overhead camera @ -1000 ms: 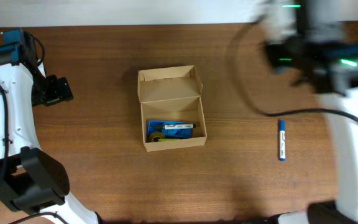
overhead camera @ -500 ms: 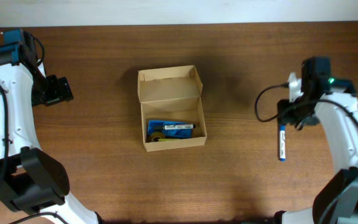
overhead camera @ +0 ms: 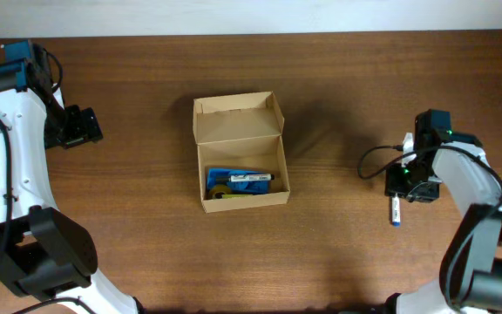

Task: Pack container
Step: 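Lower the right gripper onto the blue marker and grasp it, then carry the blue marker into the box and release it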

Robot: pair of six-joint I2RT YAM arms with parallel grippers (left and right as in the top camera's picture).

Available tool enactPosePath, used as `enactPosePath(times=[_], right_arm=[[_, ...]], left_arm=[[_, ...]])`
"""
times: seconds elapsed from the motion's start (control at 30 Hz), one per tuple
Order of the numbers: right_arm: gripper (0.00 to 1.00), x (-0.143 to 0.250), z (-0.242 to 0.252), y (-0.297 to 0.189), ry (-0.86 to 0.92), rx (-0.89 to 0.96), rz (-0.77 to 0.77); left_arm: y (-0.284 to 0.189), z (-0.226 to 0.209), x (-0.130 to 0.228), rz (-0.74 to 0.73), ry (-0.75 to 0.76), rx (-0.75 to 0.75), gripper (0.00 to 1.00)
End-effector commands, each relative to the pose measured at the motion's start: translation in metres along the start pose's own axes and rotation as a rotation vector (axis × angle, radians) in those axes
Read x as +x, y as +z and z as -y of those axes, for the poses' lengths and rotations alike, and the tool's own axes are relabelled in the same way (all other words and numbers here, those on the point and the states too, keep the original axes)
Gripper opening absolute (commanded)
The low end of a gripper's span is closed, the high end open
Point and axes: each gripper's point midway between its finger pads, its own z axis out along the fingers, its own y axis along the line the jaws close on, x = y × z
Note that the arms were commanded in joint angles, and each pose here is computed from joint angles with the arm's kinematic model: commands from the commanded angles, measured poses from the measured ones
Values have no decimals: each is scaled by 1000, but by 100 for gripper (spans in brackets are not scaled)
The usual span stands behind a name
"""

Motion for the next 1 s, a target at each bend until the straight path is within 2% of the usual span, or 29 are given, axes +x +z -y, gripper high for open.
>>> enactPosePath(times=[0.0,0.1,0.13,0.2,0.23,0.47,0.6,0.8,0.97], right_arm=[[48,7,-1,17,24,-9,-57],[43,10,-2,28,24,-13,-91],[35,10,-3,31,24,-16,-99],[6,11,-3,34,24,-17,-109],[4,10,-4,35,24,-24,-108],[4,4,-7,33,14,-45,-87],[4,-14,-24,11,-71,-144,-28],[4,-73,-57,-86,-246,-309,202],[4,-102,-93,-183,-525,-292,409]], left_arm=[[-4,-1,1,8,13,3,100],[-4,-1,1,8,13,3,100],[-4,-1,1,8,13,3,100],[-4,-1,1,8,13,3,100],[-4,-1,1,8,13,3,100],[-4,-1,1,8,13,3,100],[-4,-1,1,8,13,3,100],[-4,-1,1,8,13,3,100],[-4,-1,1,8,13,3,100]])
